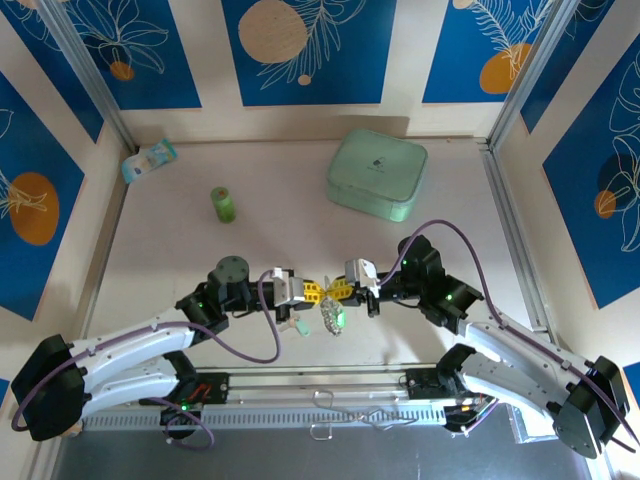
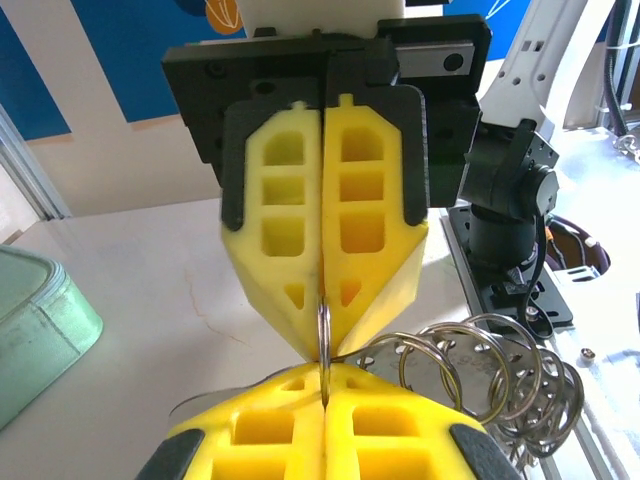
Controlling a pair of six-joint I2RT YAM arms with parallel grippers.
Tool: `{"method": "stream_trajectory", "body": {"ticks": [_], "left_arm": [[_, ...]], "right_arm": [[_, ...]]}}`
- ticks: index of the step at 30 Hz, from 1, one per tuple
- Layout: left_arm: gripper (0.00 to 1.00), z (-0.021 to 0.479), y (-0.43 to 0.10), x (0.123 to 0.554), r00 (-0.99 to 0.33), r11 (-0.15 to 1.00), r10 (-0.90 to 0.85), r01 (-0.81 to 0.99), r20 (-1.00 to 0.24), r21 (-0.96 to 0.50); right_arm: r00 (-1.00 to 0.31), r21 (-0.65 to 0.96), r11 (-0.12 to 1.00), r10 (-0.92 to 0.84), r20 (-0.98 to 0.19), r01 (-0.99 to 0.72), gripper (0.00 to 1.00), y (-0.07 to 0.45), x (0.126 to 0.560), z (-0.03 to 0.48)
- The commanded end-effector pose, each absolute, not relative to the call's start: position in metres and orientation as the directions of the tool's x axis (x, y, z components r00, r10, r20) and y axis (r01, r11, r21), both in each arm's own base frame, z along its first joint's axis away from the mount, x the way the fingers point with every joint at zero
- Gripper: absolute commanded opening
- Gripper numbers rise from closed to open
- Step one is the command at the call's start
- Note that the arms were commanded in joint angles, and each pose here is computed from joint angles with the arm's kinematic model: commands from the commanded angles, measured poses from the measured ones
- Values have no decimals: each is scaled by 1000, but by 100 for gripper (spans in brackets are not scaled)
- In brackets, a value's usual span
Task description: Put the keys on the keyring
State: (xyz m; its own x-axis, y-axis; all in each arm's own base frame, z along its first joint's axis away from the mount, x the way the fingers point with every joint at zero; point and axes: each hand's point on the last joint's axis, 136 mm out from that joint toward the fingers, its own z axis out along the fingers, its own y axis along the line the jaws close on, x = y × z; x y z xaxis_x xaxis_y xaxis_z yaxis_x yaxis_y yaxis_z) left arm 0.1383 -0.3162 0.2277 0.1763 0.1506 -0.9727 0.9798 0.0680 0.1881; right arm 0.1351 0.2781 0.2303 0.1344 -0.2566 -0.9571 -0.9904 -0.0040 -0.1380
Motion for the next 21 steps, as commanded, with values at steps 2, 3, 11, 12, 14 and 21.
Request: {"method": "stream_trajectory", "body": {"ticks": [2, 3, 11, 12, 14, 21], "left_arm": [[14, 243, -314, 141, 203, 99, 112, 972, -973, 214], [26, 243, -312, 146, 195, 131, 122, 969, -973, 211], [34, 231, -298, 155, 192, 184, 272, 951, -943, 247], [33, 229, -298, 154, 193, 177, 285, 952, -939, 250], [33, 229, -298, 155, 195, 174, 299, 951, -934, 254], [30, 240, -301, 164, 225, 197, 297, 937, -928, 290]], "right_arm": [[193, -194, -19, -233, -953, -981, 0, 282, 134, 251], [194, -196, -18, -249, -949, -980, 0, 281, 134, 250], [188, -243, 42, -512, -838, -969, 0, 266, 156, 231], [184, -248, 47, -543, -819, -968, 0, 265, 159, 230], [184, -260, 45, -591, -786, -965, 0, 264, 163, 227], [202, -267, 0, -656, -727, -964, 0, 268, 165, 228]]}}
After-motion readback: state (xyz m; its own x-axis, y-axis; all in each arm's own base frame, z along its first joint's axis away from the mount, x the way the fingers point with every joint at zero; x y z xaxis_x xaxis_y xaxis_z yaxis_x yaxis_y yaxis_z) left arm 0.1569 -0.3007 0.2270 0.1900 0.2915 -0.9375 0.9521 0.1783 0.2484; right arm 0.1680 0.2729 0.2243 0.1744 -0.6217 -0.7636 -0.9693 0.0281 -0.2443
